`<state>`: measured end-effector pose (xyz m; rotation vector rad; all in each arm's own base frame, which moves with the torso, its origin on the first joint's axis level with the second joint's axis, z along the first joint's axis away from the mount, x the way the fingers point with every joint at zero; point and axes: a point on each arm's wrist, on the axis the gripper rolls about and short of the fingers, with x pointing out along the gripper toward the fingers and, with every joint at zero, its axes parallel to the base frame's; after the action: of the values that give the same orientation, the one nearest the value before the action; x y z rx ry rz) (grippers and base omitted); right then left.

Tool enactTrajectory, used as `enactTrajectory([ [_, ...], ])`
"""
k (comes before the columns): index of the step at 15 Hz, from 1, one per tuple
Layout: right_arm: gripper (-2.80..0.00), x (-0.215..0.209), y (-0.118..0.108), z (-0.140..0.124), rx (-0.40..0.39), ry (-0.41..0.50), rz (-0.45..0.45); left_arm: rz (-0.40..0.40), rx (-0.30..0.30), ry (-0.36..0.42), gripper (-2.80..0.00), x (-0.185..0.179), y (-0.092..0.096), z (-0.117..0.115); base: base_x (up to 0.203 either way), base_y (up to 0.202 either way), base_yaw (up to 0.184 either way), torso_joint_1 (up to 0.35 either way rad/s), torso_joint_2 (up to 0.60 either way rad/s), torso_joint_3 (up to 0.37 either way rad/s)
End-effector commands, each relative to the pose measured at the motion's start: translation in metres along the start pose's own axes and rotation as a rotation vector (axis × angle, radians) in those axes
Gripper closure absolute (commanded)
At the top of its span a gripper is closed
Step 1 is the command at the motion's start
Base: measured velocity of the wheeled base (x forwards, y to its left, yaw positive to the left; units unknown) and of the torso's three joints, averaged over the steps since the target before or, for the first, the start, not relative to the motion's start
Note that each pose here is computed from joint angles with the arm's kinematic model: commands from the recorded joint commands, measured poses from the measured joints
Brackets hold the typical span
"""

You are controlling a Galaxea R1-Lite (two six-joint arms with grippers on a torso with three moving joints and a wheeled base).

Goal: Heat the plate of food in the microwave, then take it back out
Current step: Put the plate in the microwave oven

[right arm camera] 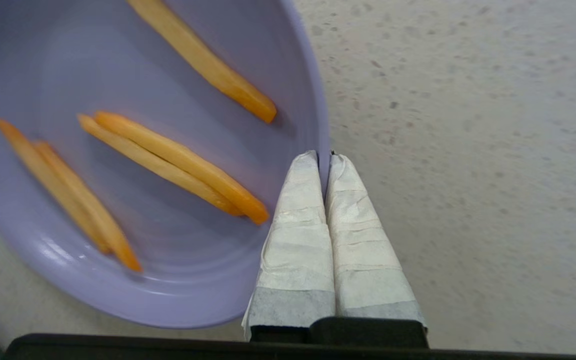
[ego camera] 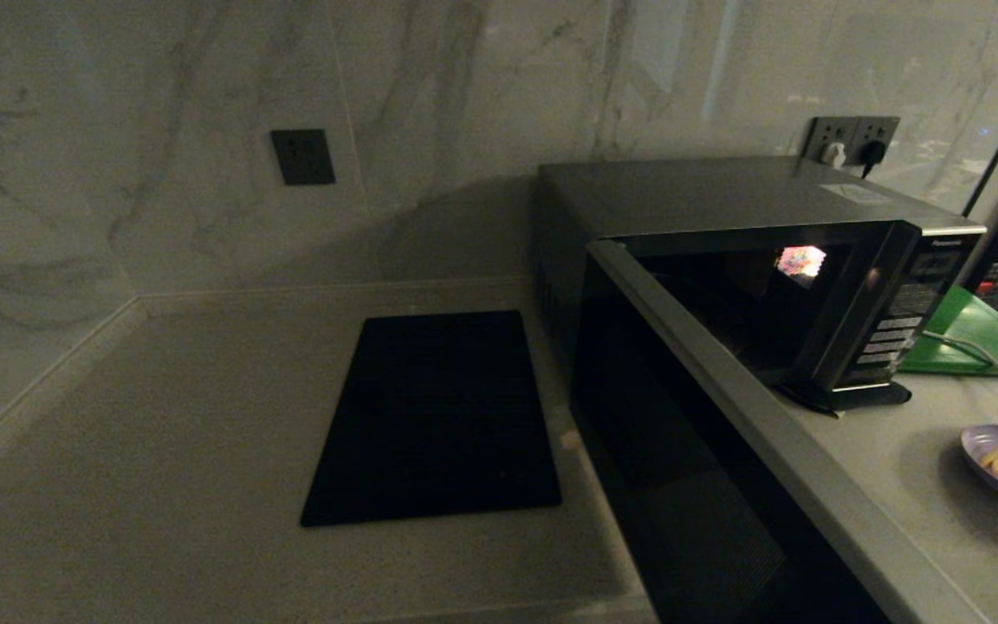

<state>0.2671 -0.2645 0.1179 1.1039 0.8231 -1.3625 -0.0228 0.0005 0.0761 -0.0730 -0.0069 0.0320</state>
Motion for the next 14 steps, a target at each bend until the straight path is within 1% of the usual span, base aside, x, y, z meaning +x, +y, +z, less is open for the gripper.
enactTrajectory([
  [1,0.00,-0.017,-0.006,0.001,0.004,-0.019,0.025,0.002,-0.001,0.001,0.00,0.000,0.000,0.000,0.000,0.000,0.000,0.000,0.00,0.000],
  [4,0.00,-0.023,-0.011,-0.001,-0.001,-0.021,0.029,0.002,-0.001,0.001,0.00,0.000,0.000,0.000,0.000,0.000,0.000,0.000,0.00,0.000],
  [7,0.00,-0.027,-0.017,-0.004,-0.015,0.006,0.041,0.002,-0.001,0.001,0.00,0.000,0.000,0.000,0.000,0.000,0.000,0.000,0.00,0.000],
  [10,0.00,-0.030,-0.019,-0.005,-0.014,0.007,0.049,0.002,-0.001,0.001,0.00,0.000,0.000,0.000,0.000,0.000,0.000,0.000,0.00,0.000],
  [14,0.00,-0.037,-0.023,-0.001,-0.003,0.041,0.103,0.002,-0.001,0.000,0.00,0.000,0.000,0.000,0.000,0.000,0.000,0.000,0.00,0.000],
])
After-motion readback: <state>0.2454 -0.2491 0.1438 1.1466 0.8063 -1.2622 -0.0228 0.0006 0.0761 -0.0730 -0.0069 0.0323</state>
